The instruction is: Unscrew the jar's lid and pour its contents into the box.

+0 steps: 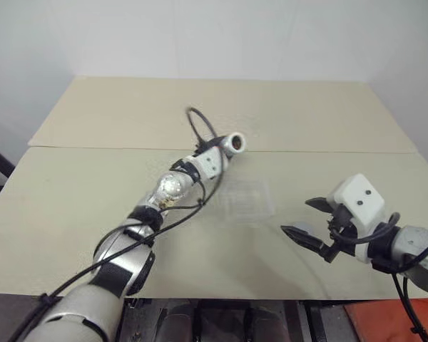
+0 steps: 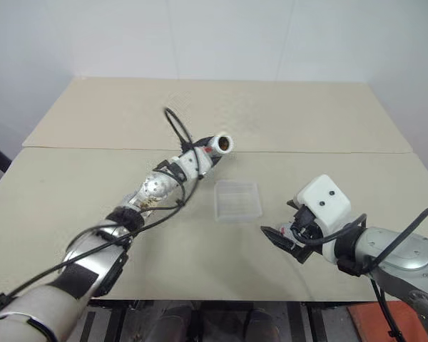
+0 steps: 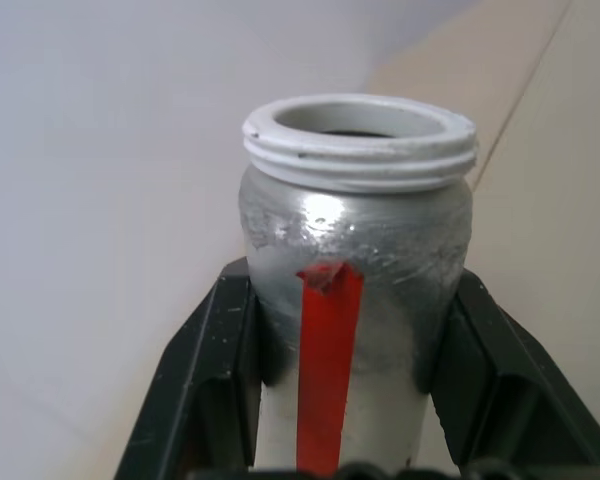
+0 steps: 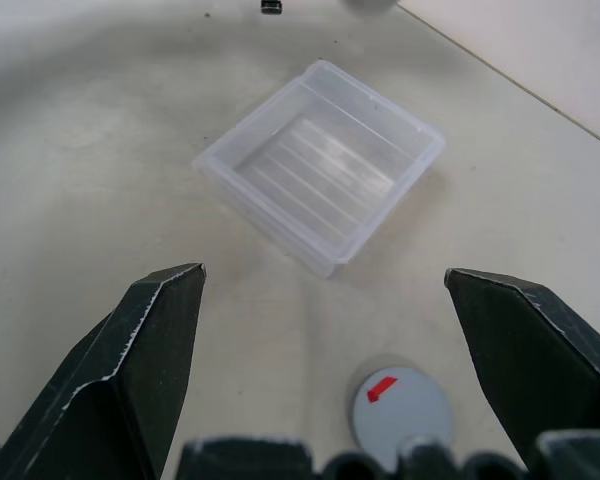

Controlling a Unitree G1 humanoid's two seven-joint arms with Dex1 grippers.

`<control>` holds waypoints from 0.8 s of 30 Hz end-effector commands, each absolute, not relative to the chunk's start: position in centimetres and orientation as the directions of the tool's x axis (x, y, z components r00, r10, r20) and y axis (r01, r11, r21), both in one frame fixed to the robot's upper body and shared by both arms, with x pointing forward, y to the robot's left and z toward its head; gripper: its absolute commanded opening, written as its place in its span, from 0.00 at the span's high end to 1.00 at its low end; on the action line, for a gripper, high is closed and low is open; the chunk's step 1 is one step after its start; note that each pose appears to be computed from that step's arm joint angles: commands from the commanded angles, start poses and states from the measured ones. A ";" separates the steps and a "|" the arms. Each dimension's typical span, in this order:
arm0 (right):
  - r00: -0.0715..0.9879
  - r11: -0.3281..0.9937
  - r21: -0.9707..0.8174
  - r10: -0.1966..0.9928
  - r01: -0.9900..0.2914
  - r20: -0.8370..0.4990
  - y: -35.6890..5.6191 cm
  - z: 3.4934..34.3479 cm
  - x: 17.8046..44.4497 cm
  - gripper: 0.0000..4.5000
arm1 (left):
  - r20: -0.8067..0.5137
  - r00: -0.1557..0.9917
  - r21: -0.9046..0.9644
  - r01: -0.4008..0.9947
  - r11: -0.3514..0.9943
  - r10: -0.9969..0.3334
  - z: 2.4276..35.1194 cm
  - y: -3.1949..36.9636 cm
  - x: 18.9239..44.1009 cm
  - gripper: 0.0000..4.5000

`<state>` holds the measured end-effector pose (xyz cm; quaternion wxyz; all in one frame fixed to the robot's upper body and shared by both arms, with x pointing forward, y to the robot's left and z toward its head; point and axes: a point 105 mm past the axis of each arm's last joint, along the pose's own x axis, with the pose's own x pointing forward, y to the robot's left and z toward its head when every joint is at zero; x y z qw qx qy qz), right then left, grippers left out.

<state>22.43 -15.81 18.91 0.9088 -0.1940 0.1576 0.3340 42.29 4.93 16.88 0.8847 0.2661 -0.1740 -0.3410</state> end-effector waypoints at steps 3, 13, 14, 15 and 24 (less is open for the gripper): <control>0.720 0.676 -0.272 0.572 -0.685 -0.393 -15.3 19.3 22.4 0.01 | 0.124 0.697 0.391 0.620 0.680 -0.706 19.5 5.9 41.3 0.58; 0.723 0.671 -0.288 0.569 -0.683 -0.392 -15.4 19.3 22.7 0.01 | 0.257 0.649 0.895 0.119 0.429 -0.716 23.7 6.1 40.2 0.58; 0.723 0.670 -0.289 0.569 -0.684 -0.392 -15.4 19.3 22.7 0.01 | 0.266 0.609 0.939 0.012 0.345 -0.747 24.3 5.6 39.8 0.58; 0.722 0.669 -0.289 0.569 -0.684 -0.392 -15.4 19.3 22.7 0.01 | 0.275 0.569 0.956 -0.072 0.285 -0.775 24.6 5.2 39.3 0.58; 0.726 0.668 -0.297 0.570 -0.682 -0.385 -15.2 19.1 22.7 0.01 | 0.095 0.246 0.798 -0.598 -0.074 -0.965 20.0 1.2 36.9 0.58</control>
